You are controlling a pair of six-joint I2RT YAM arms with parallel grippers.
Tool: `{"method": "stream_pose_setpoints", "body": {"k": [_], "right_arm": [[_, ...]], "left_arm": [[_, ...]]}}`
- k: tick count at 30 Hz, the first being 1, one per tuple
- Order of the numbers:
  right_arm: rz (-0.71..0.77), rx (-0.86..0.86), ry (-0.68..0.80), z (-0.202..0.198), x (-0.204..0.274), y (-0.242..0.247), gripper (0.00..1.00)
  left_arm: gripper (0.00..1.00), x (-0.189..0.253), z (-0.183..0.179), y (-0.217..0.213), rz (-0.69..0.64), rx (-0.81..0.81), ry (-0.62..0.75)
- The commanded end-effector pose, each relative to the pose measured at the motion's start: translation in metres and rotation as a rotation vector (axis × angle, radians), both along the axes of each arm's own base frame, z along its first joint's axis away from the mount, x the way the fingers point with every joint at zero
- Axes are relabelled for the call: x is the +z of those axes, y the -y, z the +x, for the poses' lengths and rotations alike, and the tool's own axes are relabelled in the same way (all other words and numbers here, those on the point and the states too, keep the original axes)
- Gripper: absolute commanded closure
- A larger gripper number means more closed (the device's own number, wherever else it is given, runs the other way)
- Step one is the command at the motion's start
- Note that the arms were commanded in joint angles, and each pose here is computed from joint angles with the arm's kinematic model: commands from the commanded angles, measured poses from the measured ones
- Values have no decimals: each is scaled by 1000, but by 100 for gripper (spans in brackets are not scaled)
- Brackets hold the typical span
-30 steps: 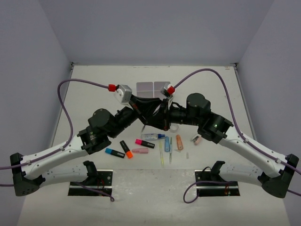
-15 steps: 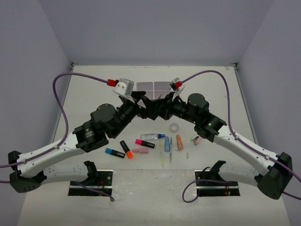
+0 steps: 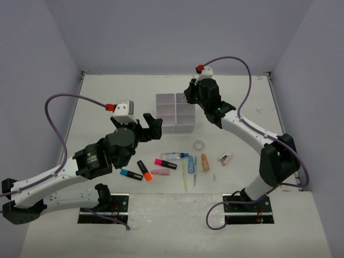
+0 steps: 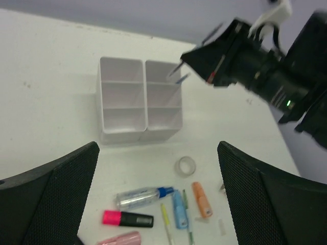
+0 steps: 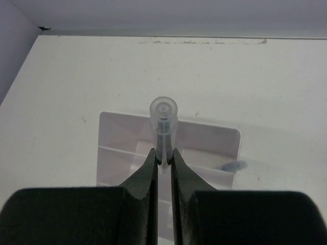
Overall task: Sort the stationery into containers
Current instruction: Place the pen in the storage box, then pick up the pen from the center of the board.
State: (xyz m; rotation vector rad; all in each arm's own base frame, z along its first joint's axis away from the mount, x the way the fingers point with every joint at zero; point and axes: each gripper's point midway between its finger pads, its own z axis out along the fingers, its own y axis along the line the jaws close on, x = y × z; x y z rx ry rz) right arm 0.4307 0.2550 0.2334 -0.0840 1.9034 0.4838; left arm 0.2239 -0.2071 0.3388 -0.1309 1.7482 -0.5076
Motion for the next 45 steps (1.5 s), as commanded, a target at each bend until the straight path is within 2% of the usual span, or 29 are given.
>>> {"method": "stream_pose_setpoints", "body": {"k": [1,6,11,12,16,18,23,27,30,31,34,37,39,43,45], "right_arm": [[-51,-89,64,44,11,4,100],[-89,-98,38,62,-10,-2,97],[-91,-95,7,62,-30,-4,92],[-86,-94,5,62,-32,-5,88],[-92,-88,-10,57,-41,-3,48],[-93,-92,-12,55,-40,-1,39],[-59,-89,44,35,2,10,38],[-17,-126,77,-15,62,46,42],[-57,-160,1,-61,78,80,41],[-88,-175,-59,-78,69,93,39],[-101,-214,-117,-117,60,128,39],[-86,-267,-154,-147,43,160,38],[-86,-316,-186,-167,30,179,38],[-82,-299,-230,-183,15,181,39],[-83,-295,-243,-184,11,180,40]], "left_arm": [[0,-48,-12,-19,18,30,-100],[0,-74,-21,-22,55,-6,-155],[0,-85,-25,-24,63,-17,-173],[0,-87,-25,-25,67,-15,-175],[0,-90,-26,-26,77,-14,-182],[0,-96,-26,-26,88,-8,-198],[0,-124,-27,-13,119,19,-309],[0,-164,-40,26,112,-17,-456],[0,-182,-59,60,115,-25,-501],[0,-184,-68,72,115,-31,-511],[1,-208,-78,90,166,8,-574],[9,-225,-82,115,211,50,-634],[22,-246,-88,129,295,88,-691],[34,-265,-100,141,388,139,-739],[36,-274,-103,144,399,139,-754]]}}
